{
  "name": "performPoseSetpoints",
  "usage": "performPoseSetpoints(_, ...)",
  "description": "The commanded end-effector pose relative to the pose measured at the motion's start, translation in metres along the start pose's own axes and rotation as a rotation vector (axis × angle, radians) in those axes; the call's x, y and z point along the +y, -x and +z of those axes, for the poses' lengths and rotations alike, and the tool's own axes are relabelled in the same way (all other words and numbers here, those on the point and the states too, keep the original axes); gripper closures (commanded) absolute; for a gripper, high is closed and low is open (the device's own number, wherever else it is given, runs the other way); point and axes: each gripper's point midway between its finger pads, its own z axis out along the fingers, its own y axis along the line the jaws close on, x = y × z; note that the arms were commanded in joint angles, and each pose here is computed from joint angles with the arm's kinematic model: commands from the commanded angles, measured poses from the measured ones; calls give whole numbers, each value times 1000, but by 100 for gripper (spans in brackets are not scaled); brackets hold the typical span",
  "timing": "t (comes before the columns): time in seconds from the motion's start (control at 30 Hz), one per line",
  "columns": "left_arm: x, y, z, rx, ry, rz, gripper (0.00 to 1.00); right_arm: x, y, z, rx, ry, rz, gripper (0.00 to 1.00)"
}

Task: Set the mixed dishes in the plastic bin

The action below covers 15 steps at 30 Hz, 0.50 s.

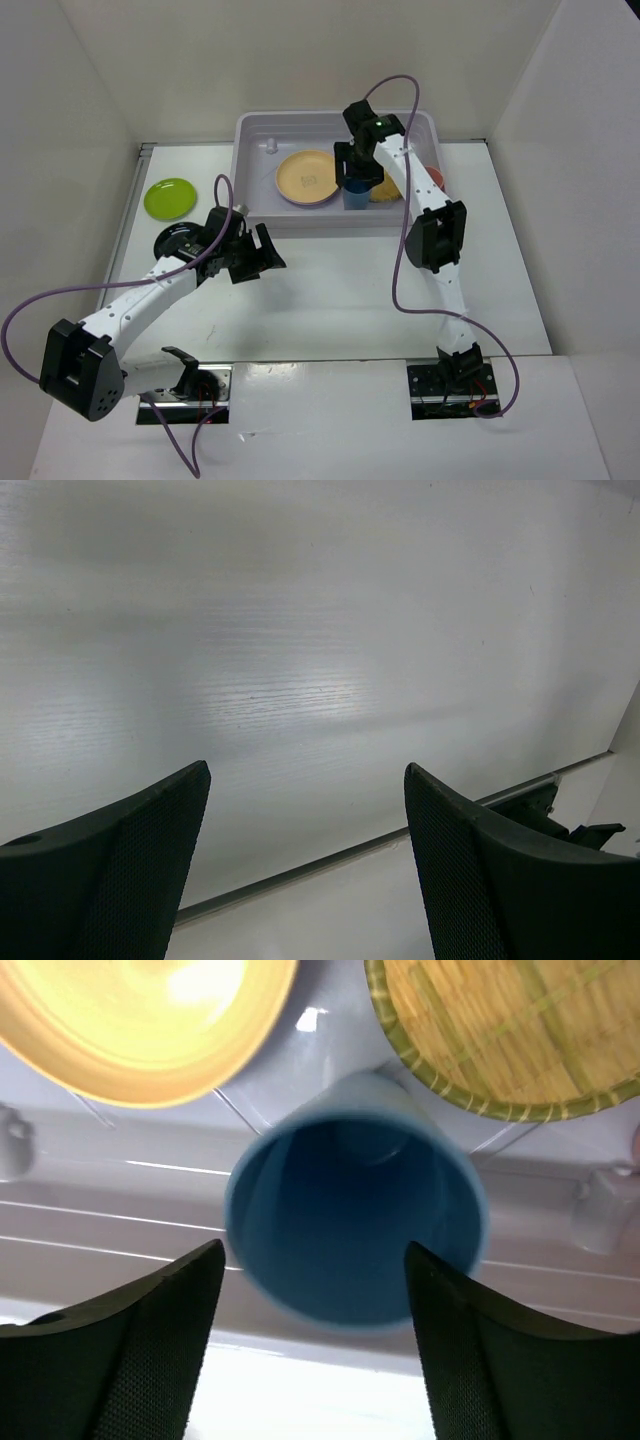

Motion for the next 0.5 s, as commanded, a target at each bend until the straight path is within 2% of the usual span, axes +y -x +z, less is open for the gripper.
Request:
performPoseSetpoints(0.0, -4, 5, -2, -10, -14, 29, 15, 2, 37, -65, -175, 37, 10, 21)
performPoseSetpoints(0.17, 1, 34, -28, -106, 45, 65, 15, 16, 58, -130, -329, 111, 16, 7)
performPoseSetpoints(0.2, 1, 42, -36, -133, 51, 68, 15, 22, 64, -149, -377, 134, 11, 7)
performPoseSetpoints(0.3, -12, 75, -92, -303, 46, 111, 15, 25, 71, -200, -485, 168, 24, 5)
performPoseSetpoints(0.33, -11, 76, -105, -323, 62, 118, 15, 26, 70, -212, -507, 168, 33, 5)
performPoseSetpoints(0.4, -11, 97, -148, -468, 96, 99, 15, 22, 72, -247, -591, 155, 55, 5)
performPoseSetpoints(0.43, -6, 95, -161, -492, 123, 70, 15, 22, 70, -257, -614, 138, 68, 5)
performPoseSetpoints(0.47, -1, 100, -187, -589, 129, 43, 15, 29, 65, -283, -665, 161, 61, 5)
